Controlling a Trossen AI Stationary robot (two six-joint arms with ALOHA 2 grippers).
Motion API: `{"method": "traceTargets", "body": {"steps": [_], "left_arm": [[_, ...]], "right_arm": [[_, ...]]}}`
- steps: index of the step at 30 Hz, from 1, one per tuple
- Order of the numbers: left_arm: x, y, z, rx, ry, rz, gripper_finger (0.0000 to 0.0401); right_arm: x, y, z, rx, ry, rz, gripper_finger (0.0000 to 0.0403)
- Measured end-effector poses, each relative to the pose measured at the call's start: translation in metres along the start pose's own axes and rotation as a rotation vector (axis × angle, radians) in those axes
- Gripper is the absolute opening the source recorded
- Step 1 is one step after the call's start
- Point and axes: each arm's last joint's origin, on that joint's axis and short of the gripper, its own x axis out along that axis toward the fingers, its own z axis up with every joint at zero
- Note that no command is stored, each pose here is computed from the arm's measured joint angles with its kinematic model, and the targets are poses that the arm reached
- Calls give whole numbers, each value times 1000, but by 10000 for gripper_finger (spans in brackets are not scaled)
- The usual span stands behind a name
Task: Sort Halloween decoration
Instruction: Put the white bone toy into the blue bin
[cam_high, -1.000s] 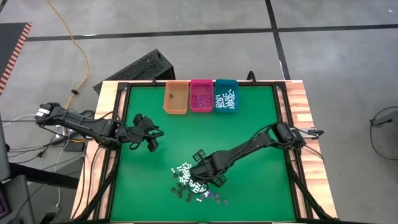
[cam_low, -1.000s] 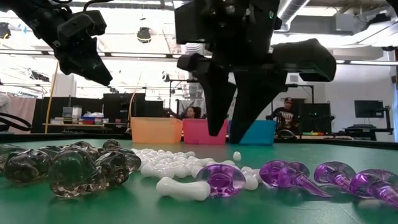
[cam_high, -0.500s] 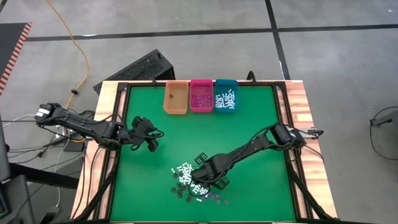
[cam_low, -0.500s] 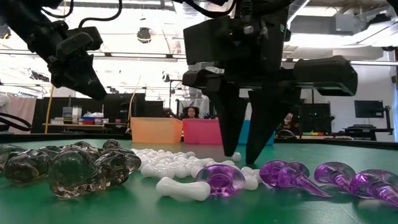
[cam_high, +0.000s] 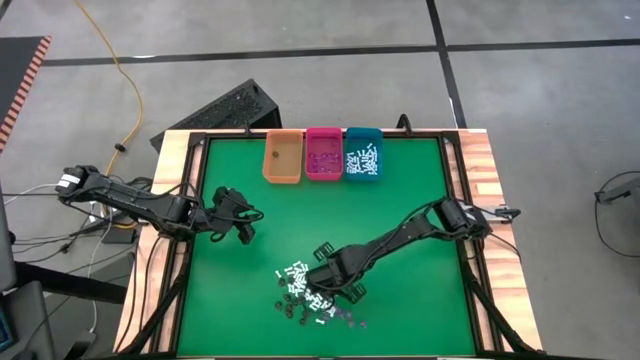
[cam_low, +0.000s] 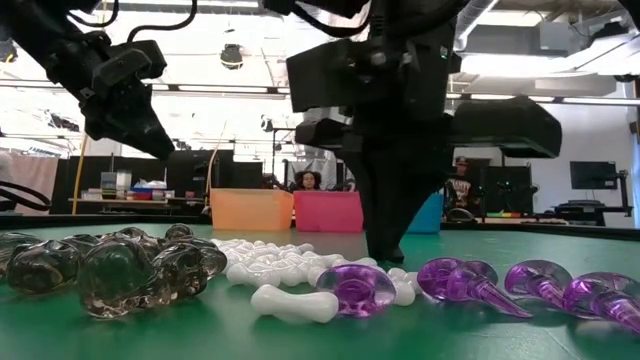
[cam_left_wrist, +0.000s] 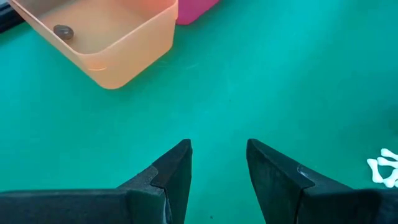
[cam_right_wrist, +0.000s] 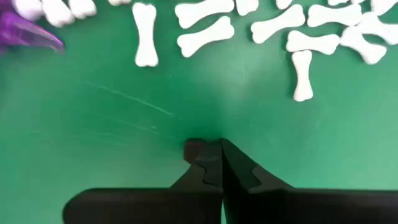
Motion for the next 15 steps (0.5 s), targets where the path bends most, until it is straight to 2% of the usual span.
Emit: {"method": "traceTargets", "body": {"steps": [9, 15], "left_arm": [[0, 0, 0, -2, -2, -2, 144], [0, 0, 0, 0, 0, -1, 144]], "right_arm": [[-8, -15, -2, 97, -10, -4, 15], [-34, -31, -11, 174, -50, -19, 15]]}}
